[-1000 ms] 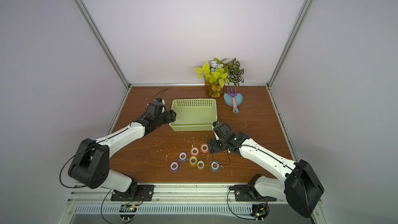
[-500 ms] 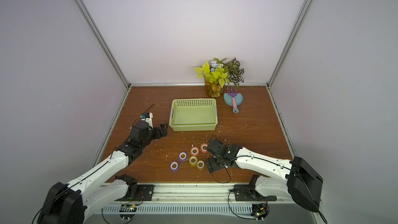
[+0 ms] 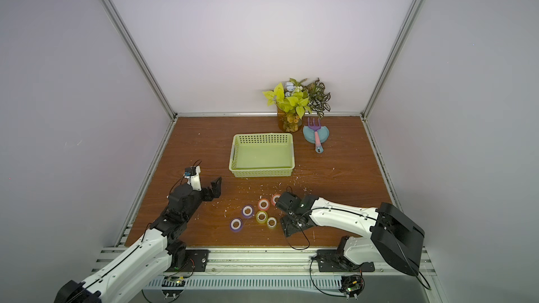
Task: Put the transparent tape into the storage box
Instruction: Pick up the tape from the center of the board.
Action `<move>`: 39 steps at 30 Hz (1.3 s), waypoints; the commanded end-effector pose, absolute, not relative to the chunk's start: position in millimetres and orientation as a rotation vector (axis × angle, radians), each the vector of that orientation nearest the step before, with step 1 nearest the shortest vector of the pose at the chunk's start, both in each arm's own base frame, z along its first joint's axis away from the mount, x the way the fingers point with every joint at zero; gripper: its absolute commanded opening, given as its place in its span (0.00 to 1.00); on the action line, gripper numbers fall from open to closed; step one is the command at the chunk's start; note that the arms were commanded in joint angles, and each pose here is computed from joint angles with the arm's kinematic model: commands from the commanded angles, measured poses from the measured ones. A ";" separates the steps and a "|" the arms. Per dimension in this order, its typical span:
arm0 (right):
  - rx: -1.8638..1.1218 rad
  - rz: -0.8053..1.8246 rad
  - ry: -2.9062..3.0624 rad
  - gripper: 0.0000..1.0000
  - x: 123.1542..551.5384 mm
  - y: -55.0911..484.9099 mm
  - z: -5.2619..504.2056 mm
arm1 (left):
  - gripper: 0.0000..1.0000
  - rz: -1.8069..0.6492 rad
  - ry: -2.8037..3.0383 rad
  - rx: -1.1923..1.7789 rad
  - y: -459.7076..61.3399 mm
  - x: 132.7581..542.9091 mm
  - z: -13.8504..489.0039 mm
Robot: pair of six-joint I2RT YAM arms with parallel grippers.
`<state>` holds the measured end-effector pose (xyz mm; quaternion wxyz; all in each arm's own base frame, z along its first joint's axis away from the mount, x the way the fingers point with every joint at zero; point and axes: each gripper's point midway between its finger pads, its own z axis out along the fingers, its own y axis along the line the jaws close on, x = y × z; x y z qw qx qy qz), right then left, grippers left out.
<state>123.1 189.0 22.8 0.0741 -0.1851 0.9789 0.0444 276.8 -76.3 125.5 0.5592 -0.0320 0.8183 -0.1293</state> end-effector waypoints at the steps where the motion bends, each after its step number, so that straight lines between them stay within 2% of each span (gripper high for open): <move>1: -0.561 0.112 2.910 0.78 129.4 193.4 31.0 | 1.00 -0.284 1.869 -0.098 -70.3 278.6 137.1; 10: -0.579 0.072 2.904 0.75 133.4 195.2 28.7 | 1.00 -0.277 1.855 -0.122 -65.8 276.0 137.6; 12: -0.583 0.070 2.903 0.70 134.1 196.2 27.6 | 1.00 -0.277 1.853 -0.123 -65.7 276.0 138.0; 28: -0.600 0.029 2.915 0.59 135.8 197.0 23.2 | 1.00 -0.278 1.854 -0.124 -65.9 276.3 137.7; 39: -0.600 0.049 2.853 0.57 151.9 207.3 56.0 | 1.00 -0.279 1.856 -0.123 -66.3 276.6 136.8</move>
